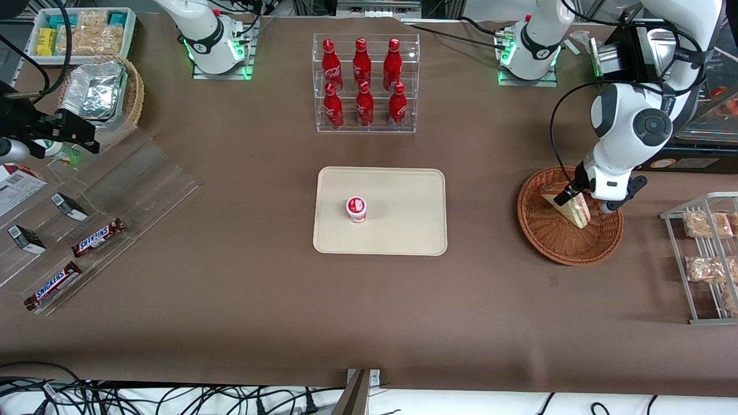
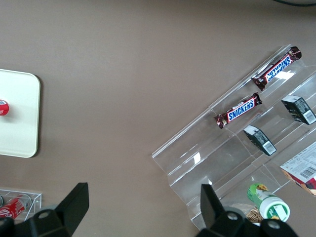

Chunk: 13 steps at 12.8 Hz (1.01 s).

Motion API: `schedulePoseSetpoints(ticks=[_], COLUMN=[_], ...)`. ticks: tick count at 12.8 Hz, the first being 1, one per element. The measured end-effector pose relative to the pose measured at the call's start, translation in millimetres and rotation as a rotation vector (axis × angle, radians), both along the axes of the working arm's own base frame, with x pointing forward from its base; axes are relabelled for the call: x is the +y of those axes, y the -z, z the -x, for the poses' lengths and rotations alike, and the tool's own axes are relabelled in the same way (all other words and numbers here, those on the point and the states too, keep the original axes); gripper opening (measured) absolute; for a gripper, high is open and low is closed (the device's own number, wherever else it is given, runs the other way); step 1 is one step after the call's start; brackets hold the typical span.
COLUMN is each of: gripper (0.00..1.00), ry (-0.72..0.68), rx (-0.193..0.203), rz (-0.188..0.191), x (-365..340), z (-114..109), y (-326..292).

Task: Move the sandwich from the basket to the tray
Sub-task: 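Lower the open left gripper around the sandwich and close it, then lift the sandwich out of the basket with the left gripper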

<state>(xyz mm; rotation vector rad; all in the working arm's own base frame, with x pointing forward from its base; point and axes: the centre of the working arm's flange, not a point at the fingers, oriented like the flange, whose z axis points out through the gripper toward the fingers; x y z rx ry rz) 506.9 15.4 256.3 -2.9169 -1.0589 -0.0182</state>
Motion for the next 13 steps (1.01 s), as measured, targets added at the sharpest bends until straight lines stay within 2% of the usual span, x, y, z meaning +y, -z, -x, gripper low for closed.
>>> schedulePoseSetpoints(ticks=[3,4,7,8,13], gripper=[0.99,0.94,0.59,0.54,0.46], ry=[-0.024,-0.033,-0.04,-0.04,-0.039], rx=[-0.002,-0.005,-0.006,-0.006,-0.009], rz=[0.002,0.002,0.002,0.002,0.002], x=[-0.4,-0.4,-0.5,-0.5,-1.4], z=[2.9,2.6,2.6,2.5,2.0], y=[6.0,6.0,6.0,5.9,5.0])
